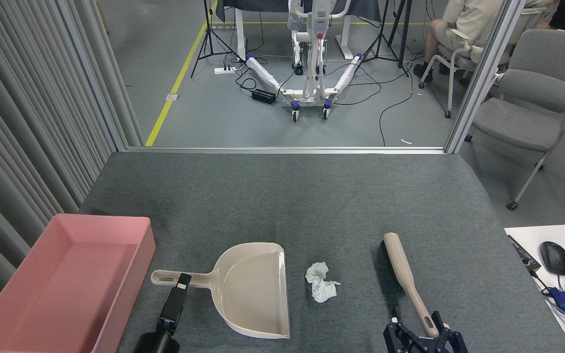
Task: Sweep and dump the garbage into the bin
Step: 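Lift the brush and move it toward the white tissue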
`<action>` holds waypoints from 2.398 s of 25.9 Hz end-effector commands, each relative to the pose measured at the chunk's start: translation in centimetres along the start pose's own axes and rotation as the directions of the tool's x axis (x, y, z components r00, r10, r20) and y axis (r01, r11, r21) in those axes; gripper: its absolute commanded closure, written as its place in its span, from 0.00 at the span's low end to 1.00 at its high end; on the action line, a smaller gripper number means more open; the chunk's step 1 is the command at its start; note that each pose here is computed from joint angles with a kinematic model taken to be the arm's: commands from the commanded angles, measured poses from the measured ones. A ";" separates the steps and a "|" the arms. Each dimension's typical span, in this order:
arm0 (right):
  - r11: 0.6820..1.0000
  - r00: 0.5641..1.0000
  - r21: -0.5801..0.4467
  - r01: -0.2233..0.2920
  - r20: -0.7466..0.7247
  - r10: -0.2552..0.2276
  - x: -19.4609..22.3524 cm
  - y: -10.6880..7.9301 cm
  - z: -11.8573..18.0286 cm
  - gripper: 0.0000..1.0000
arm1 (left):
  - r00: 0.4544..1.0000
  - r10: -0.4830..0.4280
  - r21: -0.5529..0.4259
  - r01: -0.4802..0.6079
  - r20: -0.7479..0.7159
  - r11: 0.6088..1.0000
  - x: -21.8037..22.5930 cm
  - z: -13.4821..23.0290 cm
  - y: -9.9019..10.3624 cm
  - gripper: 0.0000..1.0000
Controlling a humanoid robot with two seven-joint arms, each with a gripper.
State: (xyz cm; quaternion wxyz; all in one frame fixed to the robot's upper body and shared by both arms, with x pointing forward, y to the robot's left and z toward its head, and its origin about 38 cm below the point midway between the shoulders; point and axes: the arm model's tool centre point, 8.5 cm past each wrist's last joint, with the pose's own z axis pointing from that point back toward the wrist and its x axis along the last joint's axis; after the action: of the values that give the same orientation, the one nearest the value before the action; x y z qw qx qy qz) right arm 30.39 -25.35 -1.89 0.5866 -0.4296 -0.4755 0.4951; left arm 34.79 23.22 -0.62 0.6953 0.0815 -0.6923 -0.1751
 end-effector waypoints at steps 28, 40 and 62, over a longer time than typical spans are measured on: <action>1.000 0.999 0.027 0.007 0.037 -0.008 -0.4 0.9 0.2 0.99 | 0.999 -0.017 0.016 0.018 -0.043 1.000 -1.0 -3.1 0.4 0.01; 1.000 0.996 0.029 0.006 0.094 -0.008 0.2 0.8 0.2 1.00 | 0.997 -0.026 0.018 0.028 -0.066 0.999 -1.7 -3.4 0.6 0.01; 0.996 0.978 0.087 0.018 0.207 -0.036 4.4 2.2 2.7 1.00 | 0.995 -0.043 0.048 0.048 -0.087 0.998 -2.1 -5.1 1.5 0.35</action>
State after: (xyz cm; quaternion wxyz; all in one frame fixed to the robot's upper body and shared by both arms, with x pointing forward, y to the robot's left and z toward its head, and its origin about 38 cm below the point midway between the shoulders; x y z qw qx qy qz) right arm 27.95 -21.10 -2.60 0.5514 -0.3527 -0.5249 0.5440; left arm 39.97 24.51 -2.39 0.7201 0.1184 -0.6620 -0.1708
